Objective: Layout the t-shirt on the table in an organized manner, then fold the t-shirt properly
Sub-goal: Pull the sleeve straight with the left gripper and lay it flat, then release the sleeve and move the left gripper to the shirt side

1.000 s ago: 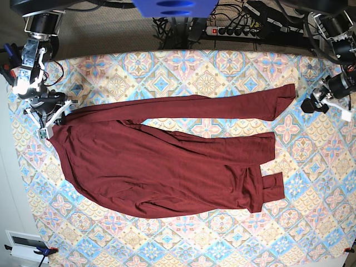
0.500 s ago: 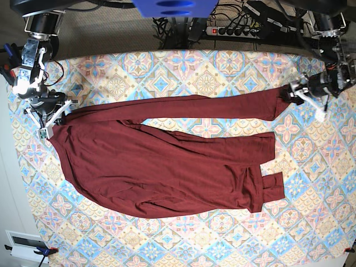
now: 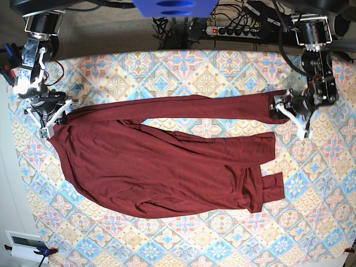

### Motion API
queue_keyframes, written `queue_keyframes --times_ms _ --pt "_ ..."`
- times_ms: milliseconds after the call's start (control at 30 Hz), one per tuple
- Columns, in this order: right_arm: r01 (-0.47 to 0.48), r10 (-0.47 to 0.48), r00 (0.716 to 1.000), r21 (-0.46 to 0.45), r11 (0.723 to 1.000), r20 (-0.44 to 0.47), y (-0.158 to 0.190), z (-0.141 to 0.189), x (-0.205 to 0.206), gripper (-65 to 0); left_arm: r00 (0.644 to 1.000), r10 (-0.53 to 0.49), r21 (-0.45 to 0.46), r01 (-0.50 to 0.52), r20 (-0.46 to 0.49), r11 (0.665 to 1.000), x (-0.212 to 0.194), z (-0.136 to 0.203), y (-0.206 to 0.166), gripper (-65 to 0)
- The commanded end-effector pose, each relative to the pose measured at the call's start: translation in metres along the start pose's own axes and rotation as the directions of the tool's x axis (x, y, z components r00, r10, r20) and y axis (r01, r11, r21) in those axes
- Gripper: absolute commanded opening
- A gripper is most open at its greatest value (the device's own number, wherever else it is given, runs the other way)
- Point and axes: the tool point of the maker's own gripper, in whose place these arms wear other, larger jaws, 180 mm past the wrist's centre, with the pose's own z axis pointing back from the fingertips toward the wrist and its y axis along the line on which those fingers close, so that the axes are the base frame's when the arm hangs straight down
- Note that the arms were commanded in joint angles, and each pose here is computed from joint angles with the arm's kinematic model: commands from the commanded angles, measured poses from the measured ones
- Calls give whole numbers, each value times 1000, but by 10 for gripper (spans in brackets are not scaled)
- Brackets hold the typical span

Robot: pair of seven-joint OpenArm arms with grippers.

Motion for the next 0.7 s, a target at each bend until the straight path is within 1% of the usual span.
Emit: queue_keyframes --times_ms 0,67,200,367,467,567,667 --pt "-19 20 999 -18 1000 47 -8 5 17 -650 1000 0 19 -1 24 1000 12 3 9 -289" --pt "-18 19 999 -19 1000 48 -8 6 17 -650 999 32 25 -33 21 999 14 0 16 -289" --pt "-16 17 999 -21 1000 49 -9 6 17 -650 993 103 46 -106 60 993 19 10 36 -289" --pt "-14 15 999 -22 1000 50 -10 6 18 -650 989 141 -6 -141 -37 990 -4 18 36 -289" --pt "-15 16 999 -20 1000 50 -9 6 17 -650 985 163 -39 -165 -64 985 -16 22 36 -289" --pt "-17 18 999 -18 1000 47 -8 6 17 -650 980 174 -45 -179 -95 983 -31 31 44 -289" --pt "-16 17 998 -19 1000 54 -9 6 19 -650 976 184 -43 -190 -119 981 -44 33 47 -289"
